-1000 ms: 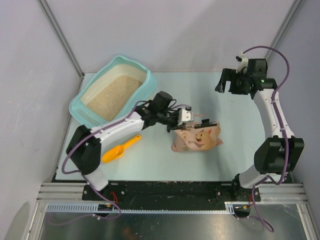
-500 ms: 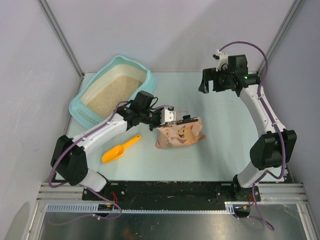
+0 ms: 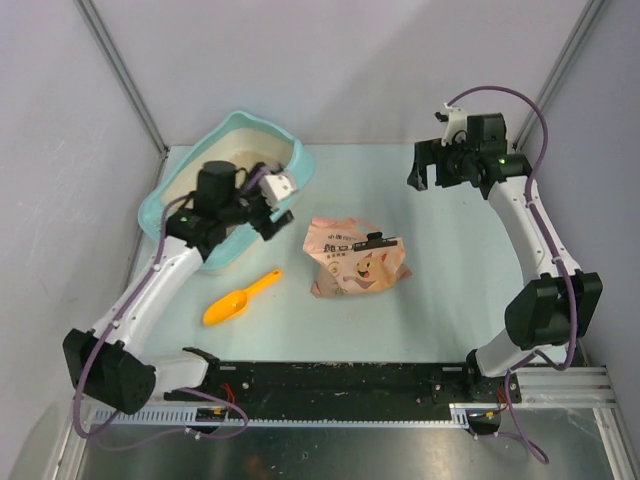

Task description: Fill the litter box with clean litter

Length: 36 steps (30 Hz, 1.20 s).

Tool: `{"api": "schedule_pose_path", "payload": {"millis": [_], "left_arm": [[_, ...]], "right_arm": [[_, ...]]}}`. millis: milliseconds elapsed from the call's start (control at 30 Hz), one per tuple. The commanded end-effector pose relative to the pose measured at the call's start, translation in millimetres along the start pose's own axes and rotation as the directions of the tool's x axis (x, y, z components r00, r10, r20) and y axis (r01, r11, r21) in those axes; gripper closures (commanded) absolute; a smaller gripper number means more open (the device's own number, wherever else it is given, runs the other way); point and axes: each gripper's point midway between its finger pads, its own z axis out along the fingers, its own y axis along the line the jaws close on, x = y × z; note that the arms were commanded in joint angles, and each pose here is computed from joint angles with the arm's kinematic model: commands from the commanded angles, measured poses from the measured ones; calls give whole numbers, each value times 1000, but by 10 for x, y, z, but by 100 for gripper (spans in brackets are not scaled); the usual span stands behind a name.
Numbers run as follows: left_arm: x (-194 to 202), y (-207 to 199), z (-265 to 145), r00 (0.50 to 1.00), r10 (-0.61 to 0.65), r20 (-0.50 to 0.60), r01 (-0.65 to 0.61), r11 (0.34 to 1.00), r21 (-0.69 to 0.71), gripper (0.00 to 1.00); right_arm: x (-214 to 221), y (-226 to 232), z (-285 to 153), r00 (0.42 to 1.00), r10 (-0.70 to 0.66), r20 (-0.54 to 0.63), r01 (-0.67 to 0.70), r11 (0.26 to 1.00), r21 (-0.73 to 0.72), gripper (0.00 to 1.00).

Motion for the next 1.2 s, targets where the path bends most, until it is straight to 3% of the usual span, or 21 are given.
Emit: {"api": "schedule_pose_path", "payload": {"millis": [0, 100, 300, 433, 567, 867, 1167], "left_arm": [[648, 567, -276, 967, -197, -164, 155, 959, -239, 11], [1072, 741, -292, 921, -310, -236, 235, 925, -298, 9], [1470, 790, -150, 849, -438, -294, 343, 882, -323, 10], [1529, 657, 43, 806, -518, -287, 454, 851, -262, 22], [1468, 564, 254, 816, -504, -284, 475, 864, -170, 40], [1269, 388, 742, 890, -328, -316, 344, 939, -6, 66], [934, 72, 1330, 944, -138, -300, 191, 969, 156, 74]], "right_arm": [[-109, -87, -174, 998, -30, 52, 28, 999, 41, 0], [-125, -125, -165, 998, -29, 56, 27, 998, 49, 0], [-177, -108, -128, 998, -29, 56, 27, 999, 39, 0], [-184, -90, -142, 998, -33, 57, 30, 999, 37, 0], [-120, -93, -181, 998, -34, 51, 32, 999, 44, 0], [-76, -147, -331, 997, -42, 63, 38, 997, 73, 0], [41, -255, -455, 998, -16, 60, 10, 995, 99, 0]]}}
